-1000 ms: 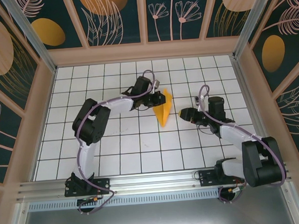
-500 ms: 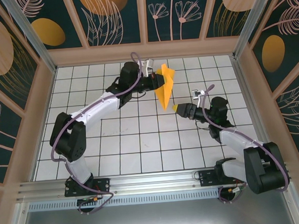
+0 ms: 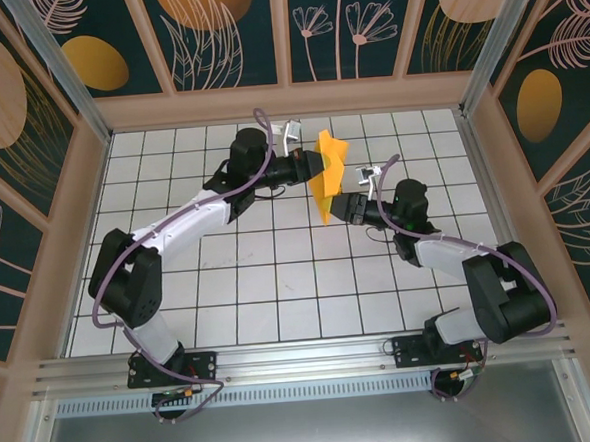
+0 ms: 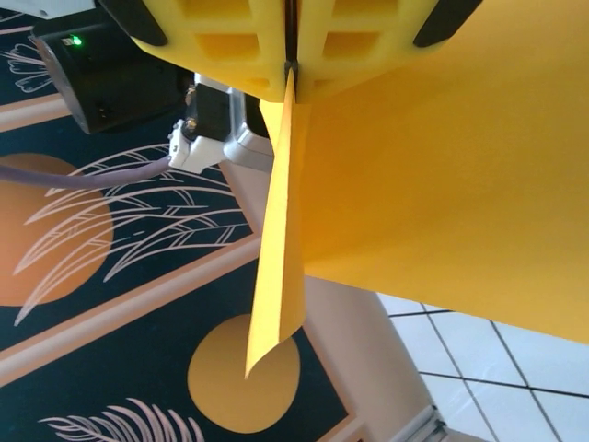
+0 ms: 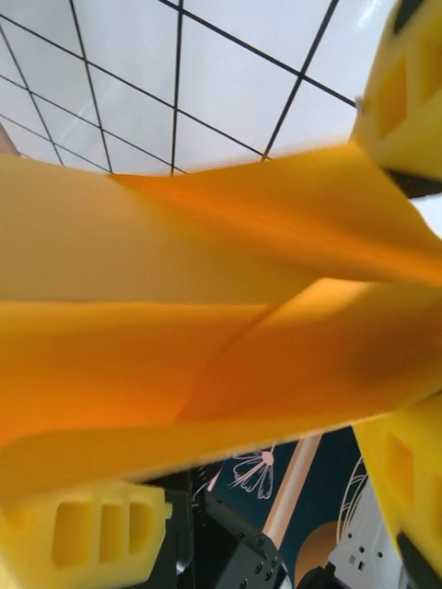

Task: Fold a paper plane with a square sheet of paper (fold left side to right side)
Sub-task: Turn over the paper at the center of the table.

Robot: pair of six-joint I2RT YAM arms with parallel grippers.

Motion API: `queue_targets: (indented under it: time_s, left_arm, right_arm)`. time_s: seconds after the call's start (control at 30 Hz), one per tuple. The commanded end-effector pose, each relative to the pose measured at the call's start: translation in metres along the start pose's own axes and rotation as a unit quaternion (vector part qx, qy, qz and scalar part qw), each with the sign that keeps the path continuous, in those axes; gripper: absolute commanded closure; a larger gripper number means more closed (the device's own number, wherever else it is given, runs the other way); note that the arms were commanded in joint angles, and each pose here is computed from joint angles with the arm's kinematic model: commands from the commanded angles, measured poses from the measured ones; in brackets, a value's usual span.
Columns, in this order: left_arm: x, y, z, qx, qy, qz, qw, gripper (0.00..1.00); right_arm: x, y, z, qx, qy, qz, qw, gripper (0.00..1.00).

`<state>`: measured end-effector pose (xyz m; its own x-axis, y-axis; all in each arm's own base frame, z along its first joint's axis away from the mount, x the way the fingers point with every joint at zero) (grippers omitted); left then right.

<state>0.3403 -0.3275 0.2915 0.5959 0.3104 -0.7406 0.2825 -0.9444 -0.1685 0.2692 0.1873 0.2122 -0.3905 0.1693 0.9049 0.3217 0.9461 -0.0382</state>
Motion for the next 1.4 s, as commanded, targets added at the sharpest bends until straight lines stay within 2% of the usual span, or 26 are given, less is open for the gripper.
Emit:
queue_targets:
  time_s: [0.0, 0.13, 0.17, 0.27, 0.4, 0.5, 0.6, 0.7, 0.83, 0.97, 1.07, 1.13, 1.2, 1.3, 1.37]
  left_arm:
    - [-0.020, -0.007, -0.006, -0.013, 0.016, 0.034, 0.999, 0.87]
    - [-0.018, -0.008, -0.006, -0.013, 0.025, 0.014, 1.000, 0.73]
    - [-0.018, -0.011, -0.008, -0.018, 0.034, -0.001, 0.999, 0.66]
    - [-0.017, -0.024, -0.013, -0.029, 0.058, -0.057, 0.996, 0.53]
    - [-0.017, -0.052, -0.018, -0.056, 0.085, -0.119, 0.988, 0.49]
    - [-0.018, -0.077, -0.019, -0.082, 0.107, -0.183, 0.974, 0.46]
    - [-0.018, -0.110, -0.017, -0.121, 0.122, -0.255, 0.951, 0.45]
    - [-0.025, -0.148, -0.012, -0.176, 0.129, -0.308, 0.926, 0.43]
    - [-0.039, -0.198, -0.005, -0.245, 0.127, -0.357, 0.892, 0.43]
    - [-0.045, -0.233, 0.004, -0.292, 0.119, -0.390, 0.865, 0.44]
    - [-0.048, -0.244, 0.007, -0.302, 0.119, -0.398, 0.858, 0.44]
    - [-0.049, -0.244, 0.008, -0.301, 0.119, -0.397, 0.859, 0.44]
    - [-0.049, -0.243, 0.008, -0.297, 0.120, -0.397, 0.860, 0.44]
    - [-0.044, -0.240, 0.008, -0.291, 0.118, -0.404, 0.859, 0.44]
    - [-0.043, -0.237, 0.008, -0.286, 0.117, -0.404, 0.861, 0.44]
  right_arm:
    - [0.015, 0.002, -0.008, -0.014, -0.035, -0.022, 0.999, 0.62]
    - [0.010, 0.000, -0.007, -0.015, -0.033, 0.007, 0.999, 0.82]
    - [0.008, -0.001, -0.007, -0.017, -0.034, 0.022, 0.999, 0.84]
    - [0.002, -0.004, -0.007, -0.019, -0.044, 0.072, 0.996, 0.89]
    - [-0.006, -0.008, -0.008, -0.016, -0.067, 0.163, 0.984, 0.93]
    - [-0.011, -0.011, -0.011, -0.018, -0.085, 0.243, 0.966, 0.96]
    - [-0.012, -0.012, -0.016, -0.021, -0.118, 0.378, 0.918, 0.96]
    - [-0.013, -0.018, -0.019, -0.027, -0.140, 0.525, 0.839, 0.97]
    - [-0.016, -0.016, -0.010, -0.007, -0.190, 0.691, 0.697, 0.97]
    - [-0.031, 0.006, 0.014, 0.047, -0.230, 0.769, 0.595, 0.97]
    - [-0.046, 0.025, 0.036, 0.086, -0.258, 0.800, 0.536, 0.97]
    - [-0.056, 0.038, 0.048, 0.107, -0.271, 0.808, 0.512, 0.97]
    - [-0.067, 0.051, 0.061, 0.130, -0.280, 0.808, 0.502, 0.97]
    - [-0.081, 0.070, 0.078, 0.159, -0.277, 0.794, 0.517, 0.97]
    - [-0.089, 0.081, 0.089, 0.181, -0.270, 0.780, 0.534, 0.95]
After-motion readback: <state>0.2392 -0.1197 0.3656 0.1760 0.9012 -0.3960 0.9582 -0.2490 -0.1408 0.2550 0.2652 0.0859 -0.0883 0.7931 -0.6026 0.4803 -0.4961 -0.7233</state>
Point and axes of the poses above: each hand's point on the last joint's axis, 136 mm out from that joint toward the fingers, its own y axis out along the fingers, its own x axis along the line the jaws close on, z = x × y, the point moved 6 cm from there along -y, back along the fingers, and after that the axes turned 9 degrees about y, right-handed, at the moved point
